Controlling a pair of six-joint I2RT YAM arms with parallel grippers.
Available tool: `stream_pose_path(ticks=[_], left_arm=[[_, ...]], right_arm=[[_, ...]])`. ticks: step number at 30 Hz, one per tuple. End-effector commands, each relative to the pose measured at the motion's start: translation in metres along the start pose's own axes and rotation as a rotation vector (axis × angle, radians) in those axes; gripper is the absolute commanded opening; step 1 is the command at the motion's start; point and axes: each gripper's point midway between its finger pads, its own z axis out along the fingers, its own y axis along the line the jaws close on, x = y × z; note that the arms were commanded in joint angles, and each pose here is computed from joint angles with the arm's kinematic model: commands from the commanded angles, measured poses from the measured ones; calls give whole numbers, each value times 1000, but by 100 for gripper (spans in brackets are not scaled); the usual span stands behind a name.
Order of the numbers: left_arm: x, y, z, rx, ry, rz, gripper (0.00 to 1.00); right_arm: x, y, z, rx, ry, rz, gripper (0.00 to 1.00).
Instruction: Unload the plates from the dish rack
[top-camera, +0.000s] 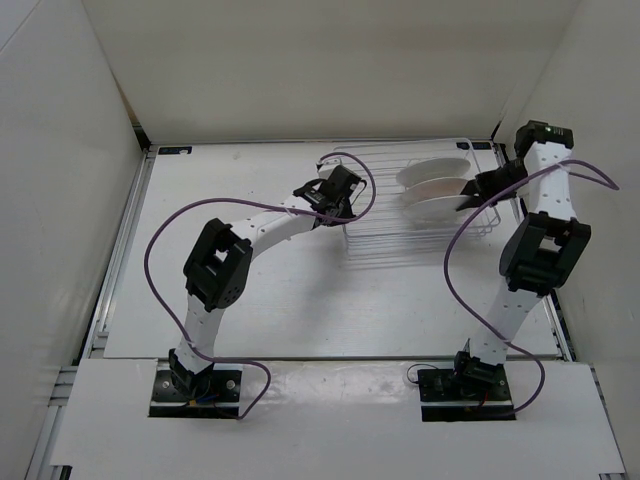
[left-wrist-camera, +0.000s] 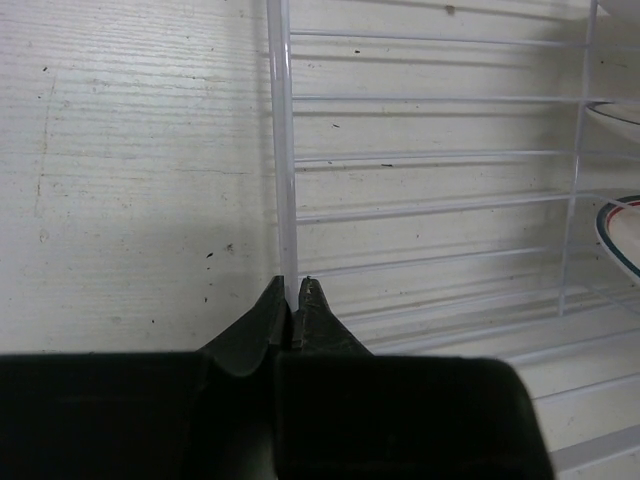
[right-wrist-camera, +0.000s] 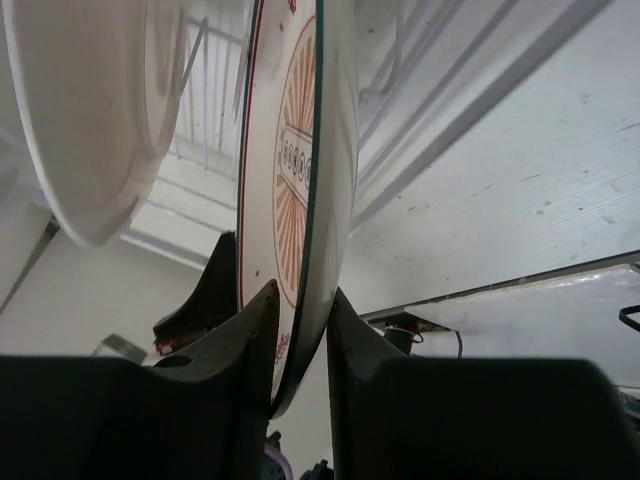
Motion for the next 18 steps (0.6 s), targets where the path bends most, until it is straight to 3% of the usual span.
stream_pose_path(ticks=[1,18], left_arm=[[73,33,23,-84,224,9,0],[77,36,23,-81,246,43,0]], right_arm=[[23,47,-41,-239,20,-258,0],[64,73,-110,-513,133,-234,0]])
